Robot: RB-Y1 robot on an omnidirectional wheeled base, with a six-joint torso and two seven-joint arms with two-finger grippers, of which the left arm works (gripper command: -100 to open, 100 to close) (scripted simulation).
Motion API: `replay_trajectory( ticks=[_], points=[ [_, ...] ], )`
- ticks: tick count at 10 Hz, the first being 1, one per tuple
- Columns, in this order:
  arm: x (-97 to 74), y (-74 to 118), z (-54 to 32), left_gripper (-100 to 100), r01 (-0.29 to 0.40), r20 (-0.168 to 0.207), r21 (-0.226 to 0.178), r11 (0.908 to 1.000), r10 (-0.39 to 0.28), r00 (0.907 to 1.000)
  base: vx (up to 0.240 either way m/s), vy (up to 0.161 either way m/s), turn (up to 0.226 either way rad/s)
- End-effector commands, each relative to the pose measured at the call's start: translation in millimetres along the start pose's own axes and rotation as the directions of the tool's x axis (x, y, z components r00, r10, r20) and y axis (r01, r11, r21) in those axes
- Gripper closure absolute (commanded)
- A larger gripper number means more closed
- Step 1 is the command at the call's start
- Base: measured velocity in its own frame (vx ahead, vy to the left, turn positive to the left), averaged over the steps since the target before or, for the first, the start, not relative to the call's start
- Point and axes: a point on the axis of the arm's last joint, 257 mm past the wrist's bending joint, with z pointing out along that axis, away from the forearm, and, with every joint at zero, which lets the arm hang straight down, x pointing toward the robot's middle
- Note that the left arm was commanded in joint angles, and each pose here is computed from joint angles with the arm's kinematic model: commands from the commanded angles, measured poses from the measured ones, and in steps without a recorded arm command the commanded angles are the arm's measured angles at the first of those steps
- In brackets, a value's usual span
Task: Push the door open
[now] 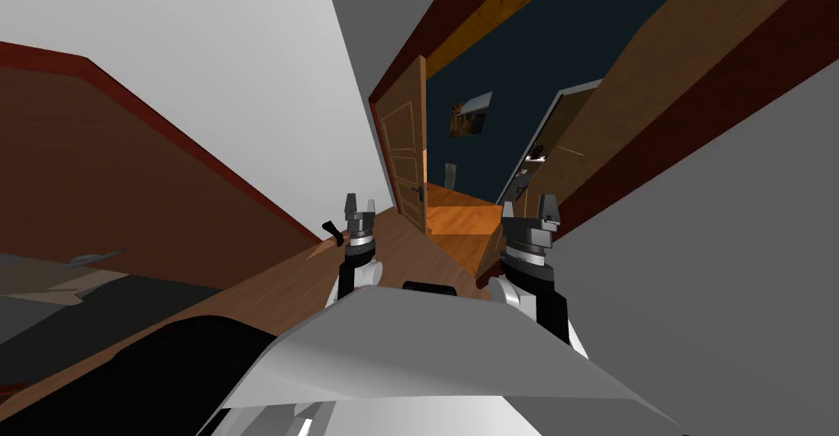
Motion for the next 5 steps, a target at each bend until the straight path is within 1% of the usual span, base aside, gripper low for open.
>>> replay_trajectory(
  ticks=[1, 2, 4, 5],
  points=[
    [7.7, 12.3, -0.8, -100, 0.016, -0.018, -0.018, 0.9997, -0.016, 0.9997, 0.043, 0.034, -0.022],
    [10.8, 17.2, -1.1, -100, 0.022, -0.024, -0.026, 0.9994, -0.023, 0.9995, 0.077, 0.058, -0.035],
    [21.7, 33.9, -2.6, -100, 0.042, -0.047, -0.052, 0.9977, -0.045, 0.9979, 0.088, 0.077, -0.028],
    [31.0, 47.7, -4.0, -100, 0.058, -0.065, -0.075, 0.9955, -0.063, 0.9959, 0.114, 0.091, -0.039]
  ],
)
